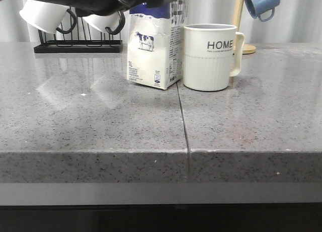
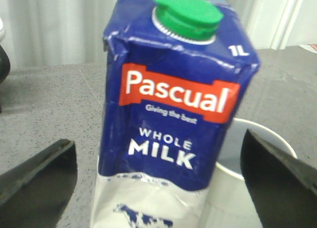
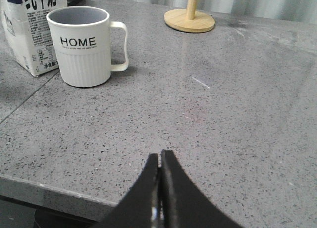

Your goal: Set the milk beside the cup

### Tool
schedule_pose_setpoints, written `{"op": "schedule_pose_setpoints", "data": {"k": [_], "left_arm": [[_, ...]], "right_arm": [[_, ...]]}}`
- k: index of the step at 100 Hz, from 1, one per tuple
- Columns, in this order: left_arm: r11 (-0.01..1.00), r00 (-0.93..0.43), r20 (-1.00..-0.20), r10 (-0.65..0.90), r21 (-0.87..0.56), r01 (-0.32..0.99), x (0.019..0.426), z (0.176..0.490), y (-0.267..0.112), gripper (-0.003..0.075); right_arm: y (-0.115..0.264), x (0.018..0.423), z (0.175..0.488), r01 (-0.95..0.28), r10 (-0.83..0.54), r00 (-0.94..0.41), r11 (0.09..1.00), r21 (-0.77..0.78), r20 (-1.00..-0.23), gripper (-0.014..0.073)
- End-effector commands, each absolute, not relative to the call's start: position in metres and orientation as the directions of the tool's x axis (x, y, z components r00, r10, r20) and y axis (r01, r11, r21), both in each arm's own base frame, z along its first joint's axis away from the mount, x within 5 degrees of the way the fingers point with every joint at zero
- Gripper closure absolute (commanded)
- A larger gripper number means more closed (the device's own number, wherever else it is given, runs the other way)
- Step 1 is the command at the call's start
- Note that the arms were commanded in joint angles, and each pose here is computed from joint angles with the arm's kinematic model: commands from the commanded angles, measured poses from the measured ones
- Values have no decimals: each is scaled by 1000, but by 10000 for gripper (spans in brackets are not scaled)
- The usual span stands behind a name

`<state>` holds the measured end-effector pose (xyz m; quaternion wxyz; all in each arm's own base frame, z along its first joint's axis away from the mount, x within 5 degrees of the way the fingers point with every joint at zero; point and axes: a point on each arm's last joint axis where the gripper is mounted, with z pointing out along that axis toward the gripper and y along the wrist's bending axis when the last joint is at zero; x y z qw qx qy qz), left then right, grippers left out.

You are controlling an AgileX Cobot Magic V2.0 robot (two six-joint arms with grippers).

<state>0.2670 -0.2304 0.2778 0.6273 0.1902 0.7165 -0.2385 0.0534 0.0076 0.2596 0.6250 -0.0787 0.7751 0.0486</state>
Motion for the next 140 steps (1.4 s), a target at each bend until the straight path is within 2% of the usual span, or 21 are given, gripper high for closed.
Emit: {"op": "schedule_pose_setpoints", "data": {"k": [1, 11, 21, 41, 77, 102, 124, 140], "left_arm": [[810, -3, -995, -100, -83, 580, 251, 312, -219, 113], [811, 16, -997, -80, -56, 582, 236, 315, -205, 164], [815, 23, -999, -42, -21, 579, 223, 317, -189, 290], [839, 19, -999, 27, 33, 543, 205, 318, -153, 738], [928, -36, -998, 42, 26, 371, 188, 314, -83, 741], [979, -23, -1000, 11, 6, 206, 156, 302, -37, 741], [989, -52, -999, 7, -1, 146, 120, 287, -18, 741], [994, 17, -1000, -4, -3, 111, 99, 282, -11, 741]], "right_arm": [[8, 54, 274, -187, -49, -119, 982, -26, -992, 662], [8, 54, 274, -187, -49, -119, 982, -26, -992, 662], [8, 54, 274, -187, -49, -119, 982, -26, -992, 662], [8, 54, 274, -187, -49, -119, 982, -26, -992, 662], [8, 54, 274, -187, -49, -119, 982, -26, -992, 662], [8, 54, 274, -187, -49, -119, 982, -26, -992, 662], [8, 54, 274, -187, -49, -119, 982, -26, -992, 662], [8, 54, 274, -187, -49, -119, 982, -26, -992, 662]]}}
